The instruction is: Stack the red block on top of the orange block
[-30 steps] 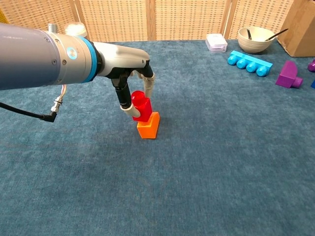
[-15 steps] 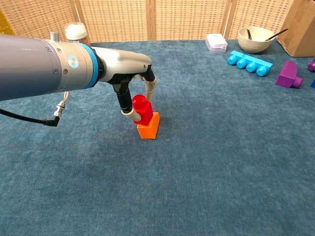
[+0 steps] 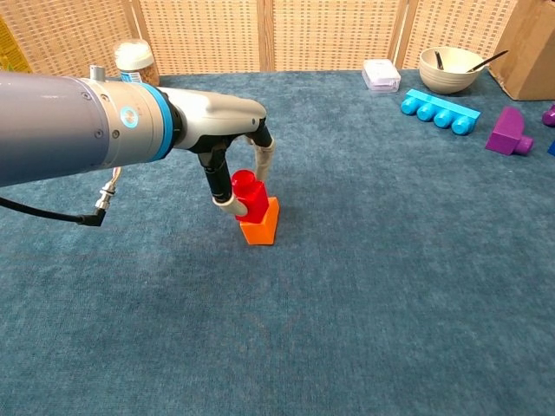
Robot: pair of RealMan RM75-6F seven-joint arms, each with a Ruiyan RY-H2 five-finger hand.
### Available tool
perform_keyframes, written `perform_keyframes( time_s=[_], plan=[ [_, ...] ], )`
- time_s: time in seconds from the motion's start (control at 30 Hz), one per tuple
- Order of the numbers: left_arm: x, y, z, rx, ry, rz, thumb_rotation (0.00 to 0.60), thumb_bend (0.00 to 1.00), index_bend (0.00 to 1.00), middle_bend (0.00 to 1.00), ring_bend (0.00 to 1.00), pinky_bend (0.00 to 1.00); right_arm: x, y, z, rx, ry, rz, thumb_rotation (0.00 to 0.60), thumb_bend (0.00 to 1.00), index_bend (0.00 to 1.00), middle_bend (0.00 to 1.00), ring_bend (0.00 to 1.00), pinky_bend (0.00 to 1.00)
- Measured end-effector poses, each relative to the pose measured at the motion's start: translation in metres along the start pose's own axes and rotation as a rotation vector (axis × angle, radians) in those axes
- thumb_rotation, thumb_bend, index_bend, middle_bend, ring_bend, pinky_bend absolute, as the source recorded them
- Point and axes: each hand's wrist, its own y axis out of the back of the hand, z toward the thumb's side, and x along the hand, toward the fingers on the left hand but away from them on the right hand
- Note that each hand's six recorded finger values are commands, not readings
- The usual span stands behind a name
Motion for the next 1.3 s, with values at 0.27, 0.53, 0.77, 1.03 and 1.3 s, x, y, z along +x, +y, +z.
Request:
perform_keyframes(
  time_s=[0.27,0.53,0.77,1.03,1.3],
  plan=[
    [0.002,-0.004,0.0,0.01,-0.002,0.0,0.6,0.34,0.56,0.28,0.15,0.15,0.0,0.0,0.0,0.0,-0.002,0.0,0.6,0.32,0.33,0.35,0.25,0.34],
    [0.001,-0.003,0.0,0.01,-0.004,-0.004,0.6,0.34,0.49,0.27,0.14,0.15,0.001,0.0,-0.001,-0.003,-0.003,-0.001,0.6,0.32,0.33,0.35,0.25,0.34],
    [0.0,-0.001,0.0,0.009,-0.008,-0.003,0.6,0.34,0.37,0.23,0.1,0.15,0.001,0.001,0.0,-0.011,-0.003,-0.001,0.596,0.32,0.33,0.35,0.25,0.34],
    [-0.001,0.002,-0.003,-0.004,-0.011,-0.009,0.6,0.34,0.24,0.18,0.06,0.14,0.001,0.002,0.001,-0.01,0.0,-0.002,0.6,0.32,0.33,0.35,0.25,0.34],
    [-0.01,0.015,-0.015,-0.041,-0.011,0.028,0.6,0.34,0.21,0.17,0.04,0.11,-0.002,0.0,0.006,-0.011,0.011,0.001,0.6,0.32,0.33,0.35,0.25,0.34]
  ],
)
